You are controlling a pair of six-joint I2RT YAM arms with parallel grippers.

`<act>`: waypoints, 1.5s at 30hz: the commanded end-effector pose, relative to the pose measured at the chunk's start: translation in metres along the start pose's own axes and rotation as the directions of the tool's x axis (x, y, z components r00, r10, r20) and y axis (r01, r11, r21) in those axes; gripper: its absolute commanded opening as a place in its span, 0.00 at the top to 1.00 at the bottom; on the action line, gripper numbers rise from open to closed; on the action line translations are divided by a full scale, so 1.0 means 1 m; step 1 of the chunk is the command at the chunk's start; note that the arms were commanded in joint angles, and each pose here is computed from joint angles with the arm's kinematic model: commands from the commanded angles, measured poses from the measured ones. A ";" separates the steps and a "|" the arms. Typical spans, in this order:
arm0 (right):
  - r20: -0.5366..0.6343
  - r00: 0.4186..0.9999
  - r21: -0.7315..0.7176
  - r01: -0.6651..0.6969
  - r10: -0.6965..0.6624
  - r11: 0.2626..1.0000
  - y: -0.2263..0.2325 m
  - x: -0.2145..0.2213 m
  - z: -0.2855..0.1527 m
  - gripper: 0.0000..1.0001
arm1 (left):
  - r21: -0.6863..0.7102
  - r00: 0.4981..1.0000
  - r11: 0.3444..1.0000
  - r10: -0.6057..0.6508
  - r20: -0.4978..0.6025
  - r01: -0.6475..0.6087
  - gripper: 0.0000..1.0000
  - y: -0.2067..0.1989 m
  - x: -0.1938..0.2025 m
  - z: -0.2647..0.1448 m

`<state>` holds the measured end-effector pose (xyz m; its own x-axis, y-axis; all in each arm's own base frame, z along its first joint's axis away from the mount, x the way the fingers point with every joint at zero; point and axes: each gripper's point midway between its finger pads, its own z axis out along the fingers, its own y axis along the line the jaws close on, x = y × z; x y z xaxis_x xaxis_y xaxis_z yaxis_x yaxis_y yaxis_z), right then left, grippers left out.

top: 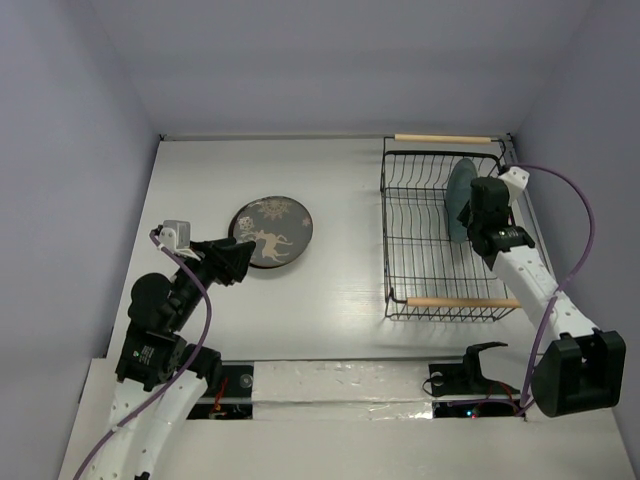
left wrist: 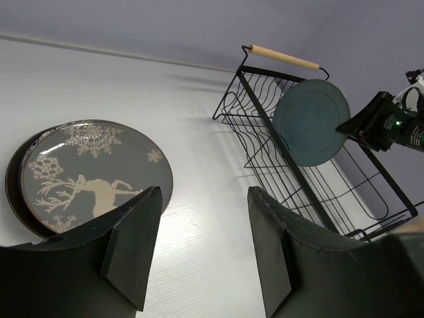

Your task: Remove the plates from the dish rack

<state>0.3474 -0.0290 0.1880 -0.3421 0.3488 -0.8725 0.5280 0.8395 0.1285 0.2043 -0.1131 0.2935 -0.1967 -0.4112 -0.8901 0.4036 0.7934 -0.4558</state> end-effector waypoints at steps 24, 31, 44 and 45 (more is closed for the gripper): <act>0.058 0.997 -0.098 -0.048 0.054 0.994 0.007 -0.026 -0.021 0.62 | 0.016 1.000 1.000 0.004 0.026 -0.005 0.49 -0.002 -0.006 0.004; 0.006 0.999 -0.136 -0.033 0.034 0.990 0.020 -0.008 -0.007 0.64 | 0.015 1.000 1.000 0.004 0.024 -0.004 0.49 -0.002 -0.005 0.004; -0.023 1.000 -0.025 0.008 -0.008 1.000 0.016 0.001 0.022 0.59 | 0.015 1.000 1.000 0.004 0.028 -0.005 0.49 -0.002 -0.006 0.003; -0.016 1.000 -0.004 0.004 -0.004 1.000 0.013 0.000 0.024 0.56 | 0.014 1.000 1.000 0.004 0.028 -0.005 0.49 -0.001 -0.006 0.003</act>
<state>0.3621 -0.0141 0.1621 -0.4233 0.3546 -0.8337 0.4713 0.8721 0.1317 0.2061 -0.1121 0.2922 -0.1997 -0.4107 -0.8896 0.3959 0.7967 -0.4567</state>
